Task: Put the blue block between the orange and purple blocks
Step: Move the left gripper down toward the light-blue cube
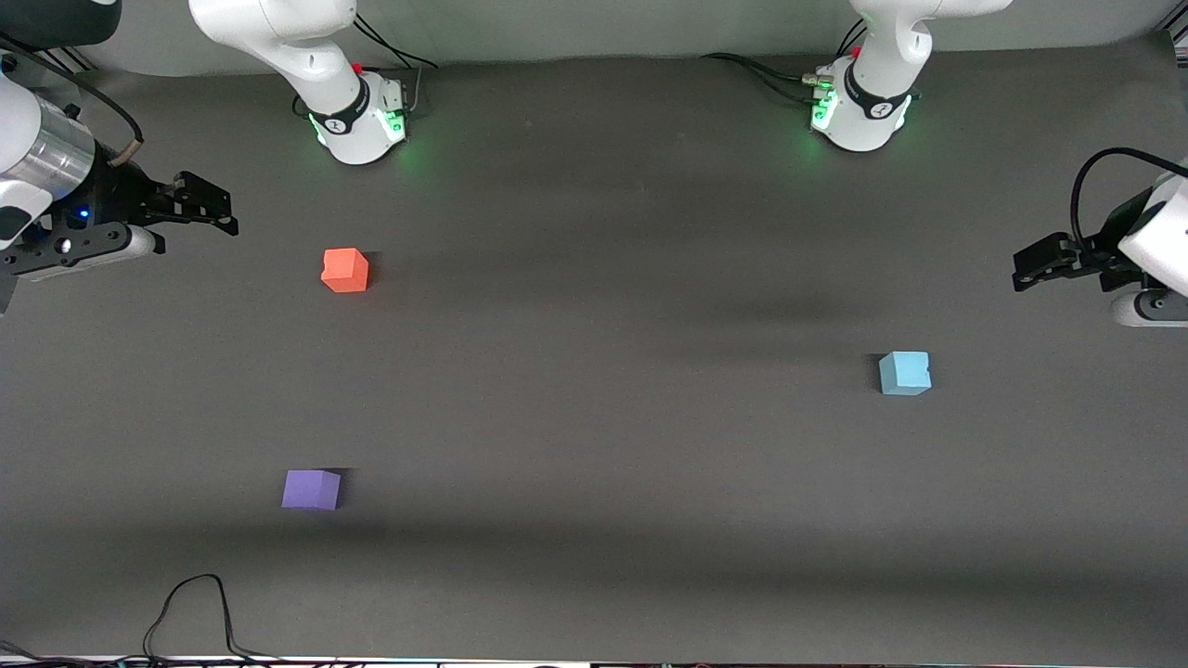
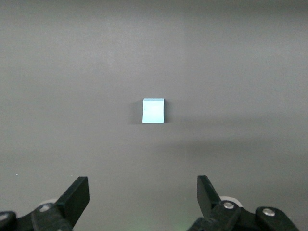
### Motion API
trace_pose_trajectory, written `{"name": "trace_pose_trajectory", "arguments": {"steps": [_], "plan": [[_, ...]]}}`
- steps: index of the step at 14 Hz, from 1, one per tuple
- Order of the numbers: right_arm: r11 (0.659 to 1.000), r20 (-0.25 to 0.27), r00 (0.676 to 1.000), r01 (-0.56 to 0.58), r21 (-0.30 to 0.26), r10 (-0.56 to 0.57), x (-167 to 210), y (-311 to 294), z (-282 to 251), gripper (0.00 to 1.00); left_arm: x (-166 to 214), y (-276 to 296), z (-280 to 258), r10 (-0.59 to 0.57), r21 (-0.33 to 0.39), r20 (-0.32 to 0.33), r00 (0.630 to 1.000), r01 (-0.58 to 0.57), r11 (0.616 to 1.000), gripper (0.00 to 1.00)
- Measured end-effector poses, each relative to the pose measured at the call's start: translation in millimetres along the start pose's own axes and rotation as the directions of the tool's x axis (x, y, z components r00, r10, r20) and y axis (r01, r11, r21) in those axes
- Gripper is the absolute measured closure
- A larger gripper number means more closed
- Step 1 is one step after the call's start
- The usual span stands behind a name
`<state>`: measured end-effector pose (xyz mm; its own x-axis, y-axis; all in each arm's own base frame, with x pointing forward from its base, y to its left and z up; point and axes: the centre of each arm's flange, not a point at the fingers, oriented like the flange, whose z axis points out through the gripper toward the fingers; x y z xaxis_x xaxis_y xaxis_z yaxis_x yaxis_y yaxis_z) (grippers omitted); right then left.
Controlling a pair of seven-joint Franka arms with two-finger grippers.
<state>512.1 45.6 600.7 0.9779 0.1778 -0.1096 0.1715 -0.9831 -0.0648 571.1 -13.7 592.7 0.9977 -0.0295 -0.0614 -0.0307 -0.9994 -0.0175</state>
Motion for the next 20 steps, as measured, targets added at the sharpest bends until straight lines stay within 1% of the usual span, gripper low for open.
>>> {"name": "trace_pose_trajectory", "arguments": {"steps": [7,11,14,16,20], "plan": [[1.0,0.025,1.0,0.018,-0.01,-0.018,9,-10,12,0.0,0,1,1,0.001,-0.003,0.005,1.0,-0.001,1.0,0.0],[1.0,0.023,1.0,0.019,-0.012,-0.019,9,-11,12,0.0,4,3,6,0.004,-0.004,-0.001,1.0,-0.004,1.0,0.0],[1.0,0.023,1.0,0.019,-0.012,-0.018,9,-11,11,0.0,17,4,23,0.006,-0.004,-0.011,1.0,-0.006,1.0,0.0],[1.0,0.023,1.0,0.019,-0.012,-0.019,9,-12,11,0.0,26,3,37,0.004,-0.004,-0.004,1.0,-0.004,1.0,0.0],[1.0,0.022,1.0,0.019,-0.012,-0.019,9,-12,11,0.0,33,-1,92,0.01,-0.003,-0.014,1.0,-0.01,1.0,0.0]]}}
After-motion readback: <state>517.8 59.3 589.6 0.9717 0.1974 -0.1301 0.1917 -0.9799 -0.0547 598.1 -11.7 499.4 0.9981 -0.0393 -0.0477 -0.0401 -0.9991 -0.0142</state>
